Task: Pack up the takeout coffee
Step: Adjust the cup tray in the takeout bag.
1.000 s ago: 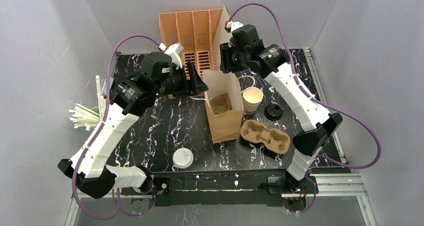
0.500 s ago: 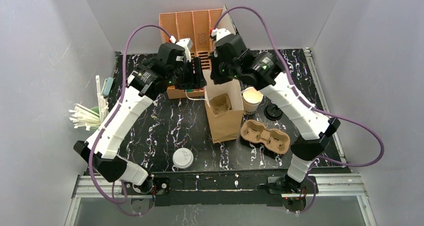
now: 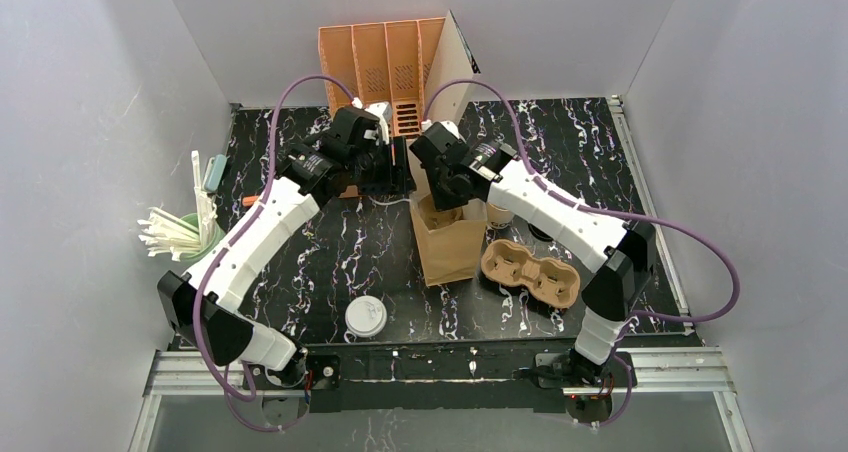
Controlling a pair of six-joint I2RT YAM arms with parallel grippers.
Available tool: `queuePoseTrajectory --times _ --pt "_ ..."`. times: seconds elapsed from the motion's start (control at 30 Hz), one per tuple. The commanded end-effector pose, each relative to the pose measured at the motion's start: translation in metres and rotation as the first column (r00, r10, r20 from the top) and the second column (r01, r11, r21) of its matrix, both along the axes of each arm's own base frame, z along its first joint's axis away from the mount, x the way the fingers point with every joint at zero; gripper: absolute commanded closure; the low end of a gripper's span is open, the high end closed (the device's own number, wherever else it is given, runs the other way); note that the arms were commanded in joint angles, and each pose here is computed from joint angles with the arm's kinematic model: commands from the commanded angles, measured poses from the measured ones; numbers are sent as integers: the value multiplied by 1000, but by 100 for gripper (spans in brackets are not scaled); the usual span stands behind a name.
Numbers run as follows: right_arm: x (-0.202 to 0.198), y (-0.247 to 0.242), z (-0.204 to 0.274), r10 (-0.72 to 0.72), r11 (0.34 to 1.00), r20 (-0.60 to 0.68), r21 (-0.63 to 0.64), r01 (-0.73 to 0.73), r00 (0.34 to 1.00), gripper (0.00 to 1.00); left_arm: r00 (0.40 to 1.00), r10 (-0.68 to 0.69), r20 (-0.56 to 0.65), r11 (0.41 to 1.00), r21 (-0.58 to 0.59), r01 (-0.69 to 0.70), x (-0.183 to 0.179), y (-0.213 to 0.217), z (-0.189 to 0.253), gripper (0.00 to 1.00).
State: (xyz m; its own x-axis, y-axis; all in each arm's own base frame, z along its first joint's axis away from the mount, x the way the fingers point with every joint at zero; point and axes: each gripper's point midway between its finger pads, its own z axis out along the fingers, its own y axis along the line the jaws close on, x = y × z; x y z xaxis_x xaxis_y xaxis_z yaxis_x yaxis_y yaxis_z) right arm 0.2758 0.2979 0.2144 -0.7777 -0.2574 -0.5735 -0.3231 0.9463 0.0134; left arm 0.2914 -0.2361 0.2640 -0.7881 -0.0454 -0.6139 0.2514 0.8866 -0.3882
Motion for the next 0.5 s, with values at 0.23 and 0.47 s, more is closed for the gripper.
queuePoseTrajectory --times 0.23,0.47 --pt "6 -2 -21 16 999 -81 46 -12 997 99 999 -13 31 996 -91 16 2 -12 5 72" --pt "1 -7 -50 -22 1000 -140 -4 21 990 99 1000 -6 30 991 -136 10 -2 -15 4 100"
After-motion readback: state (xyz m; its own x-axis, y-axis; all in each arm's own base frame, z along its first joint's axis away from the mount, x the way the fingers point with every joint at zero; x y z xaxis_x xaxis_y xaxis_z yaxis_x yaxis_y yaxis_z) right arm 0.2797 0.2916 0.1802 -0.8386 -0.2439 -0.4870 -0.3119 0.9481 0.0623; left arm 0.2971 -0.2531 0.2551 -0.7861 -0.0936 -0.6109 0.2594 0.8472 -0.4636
